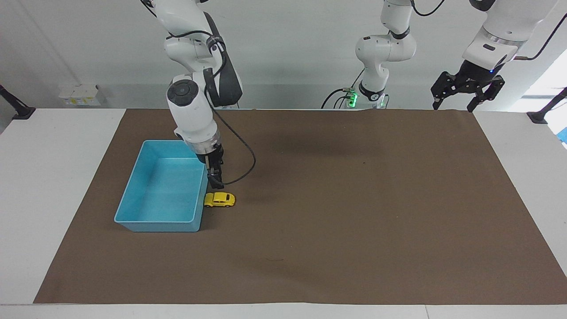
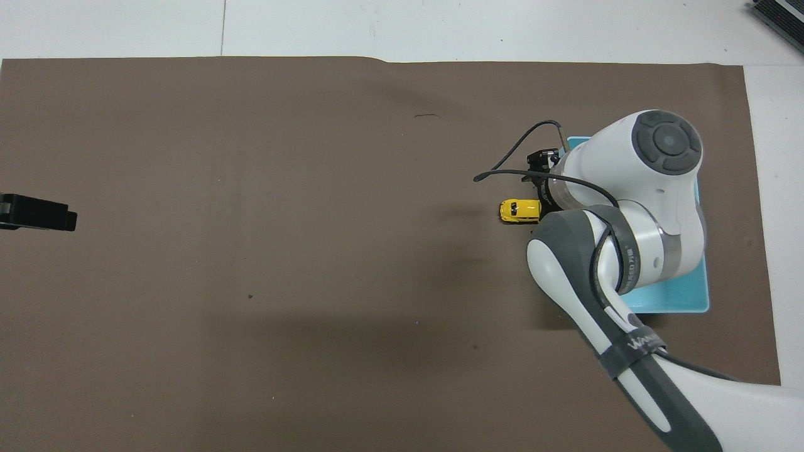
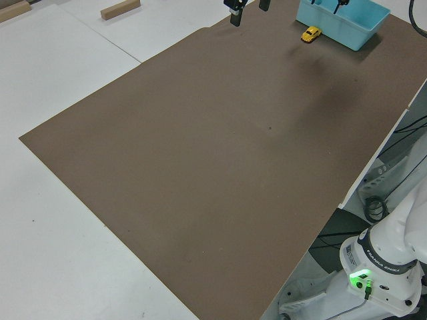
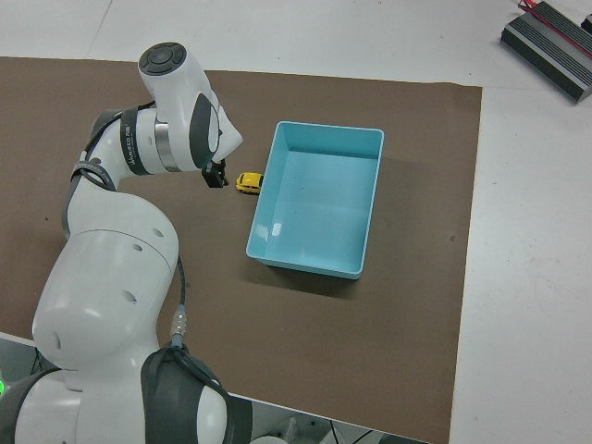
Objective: Wind up and store yellow beetle car
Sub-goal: 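Grasp the yellow car beside the box with the right gripper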
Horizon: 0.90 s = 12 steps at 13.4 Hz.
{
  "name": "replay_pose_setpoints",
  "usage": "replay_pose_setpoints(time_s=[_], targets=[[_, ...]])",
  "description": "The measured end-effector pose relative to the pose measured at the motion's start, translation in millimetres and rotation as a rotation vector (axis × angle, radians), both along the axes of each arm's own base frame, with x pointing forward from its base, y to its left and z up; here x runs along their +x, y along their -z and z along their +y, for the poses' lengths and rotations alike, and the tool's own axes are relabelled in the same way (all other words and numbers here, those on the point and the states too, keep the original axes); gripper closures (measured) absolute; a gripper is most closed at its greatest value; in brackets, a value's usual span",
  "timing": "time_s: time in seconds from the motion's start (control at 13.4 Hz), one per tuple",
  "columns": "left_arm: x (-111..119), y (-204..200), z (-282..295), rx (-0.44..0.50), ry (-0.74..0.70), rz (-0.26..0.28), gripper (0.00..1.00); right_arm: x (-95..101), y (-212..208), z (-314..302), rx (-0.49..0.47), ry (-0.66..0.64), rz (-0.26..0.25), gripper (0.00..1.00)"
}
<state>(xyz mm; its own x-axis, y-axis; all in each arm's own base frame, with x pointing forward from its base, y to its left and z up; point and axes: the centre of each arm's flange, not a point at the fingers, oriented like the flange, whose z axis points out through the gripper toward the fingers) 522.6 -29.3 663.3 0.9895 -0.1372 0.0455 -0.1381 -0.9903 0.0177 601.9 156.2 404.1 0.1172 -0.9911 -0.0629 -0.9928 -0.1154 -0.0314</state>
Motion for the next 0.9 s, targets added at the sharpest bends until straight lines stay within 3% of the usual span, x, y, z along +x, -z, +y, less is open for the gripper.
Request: replay_pose_setpoints(time_s=[0.3,0.9], targets=[[0.0,0.0,0.0,0.000,0.000,0.000,0.00,5.8,35.3,1.1,0.005,0.017,-0.027,0.00],[0.0,0.0,0.0,0.000,0.000,0.000,0.00,-10.0,82.4,-7.8,-0.010,0.020,-0.079,0.00]])
